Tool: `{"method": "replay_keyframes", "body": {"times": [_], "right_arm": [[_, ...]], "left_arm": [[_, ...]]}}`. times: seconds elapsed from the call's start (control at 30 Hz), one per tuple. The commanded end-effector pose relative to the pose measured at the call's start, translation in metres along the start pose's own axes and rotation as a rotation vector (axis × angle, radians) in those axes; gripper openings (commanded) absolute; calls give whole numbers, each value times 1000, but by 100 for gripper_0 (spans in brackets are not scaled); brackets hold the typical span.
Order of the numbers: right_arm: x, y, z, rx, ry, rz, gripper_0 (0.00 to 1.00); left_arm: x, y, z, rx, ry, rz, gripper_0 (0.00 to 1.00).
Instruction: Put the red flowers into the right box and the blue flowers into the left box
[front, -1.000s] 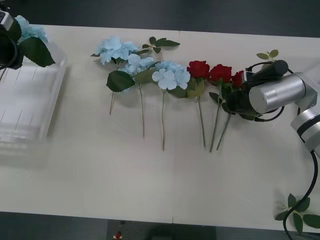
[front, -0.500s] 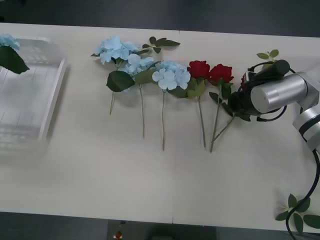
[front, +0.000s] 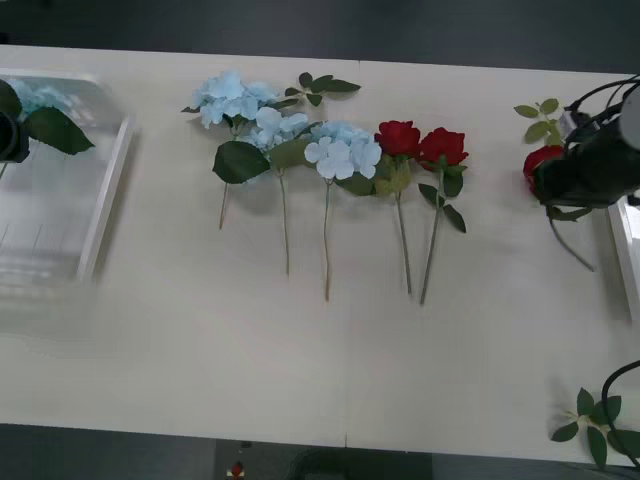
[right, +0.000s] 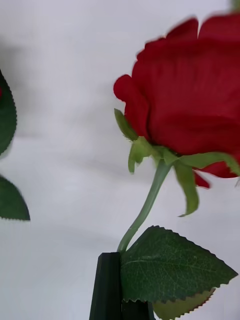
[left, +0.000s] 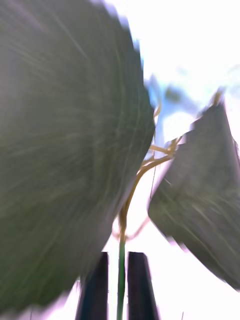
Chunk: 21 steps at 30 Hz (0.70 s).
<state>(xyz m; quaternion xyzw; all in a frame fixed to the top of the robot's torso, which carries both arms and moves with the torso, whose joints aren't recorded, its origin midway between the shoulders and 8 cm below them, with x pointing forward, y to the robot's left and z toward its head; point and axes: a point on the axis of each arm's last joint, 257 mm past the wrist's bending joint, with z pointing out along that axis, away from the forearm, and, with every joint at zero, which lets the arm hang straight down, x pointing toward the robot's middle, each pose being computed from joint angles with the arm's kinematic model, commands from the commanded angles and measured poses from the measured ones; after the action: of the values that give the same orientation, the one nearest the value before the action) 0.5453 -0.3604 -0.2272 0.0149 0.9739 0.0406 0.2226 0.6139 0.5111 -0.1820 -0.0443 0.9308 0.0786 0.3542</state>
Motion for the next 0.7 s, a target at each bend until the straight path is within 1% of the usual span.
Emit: {"method": "replay_keyframes", "body": {"times": [0.03, 0.1, 0.13, 0.37, 0.47, 0.6, 0.7], "right_arm": [[-42, -21, -70, -5, -67, -101, 0], [-45, -29, -86, -10, -72, -118, 0], [-45, -34, -94, -13, -72, -131, 0], [-48, -52, -100, 17, -81, -189, 0], [-58, -72, -109, 76, -116, -225, 0], [-73, -114, -128, 218, -157, -310, 0], [-77, -145, -147, 314, -154, -366, 0]], "left_arm": [[-31, 8, -14, -19, -60, 42, 80], [-32, 9, -15, -25, -62, 46, 91], [-31, 10, -14, -29, -62, 49, 92], [-32, 11, -16, -24, -61, 47, 92], [-29, 9, -28, 10, -11, 20, 92], [-26, -10, -53, 121, 48, -20, 92], [-26, -33, -72, 235, 74, -47, 92]]}}
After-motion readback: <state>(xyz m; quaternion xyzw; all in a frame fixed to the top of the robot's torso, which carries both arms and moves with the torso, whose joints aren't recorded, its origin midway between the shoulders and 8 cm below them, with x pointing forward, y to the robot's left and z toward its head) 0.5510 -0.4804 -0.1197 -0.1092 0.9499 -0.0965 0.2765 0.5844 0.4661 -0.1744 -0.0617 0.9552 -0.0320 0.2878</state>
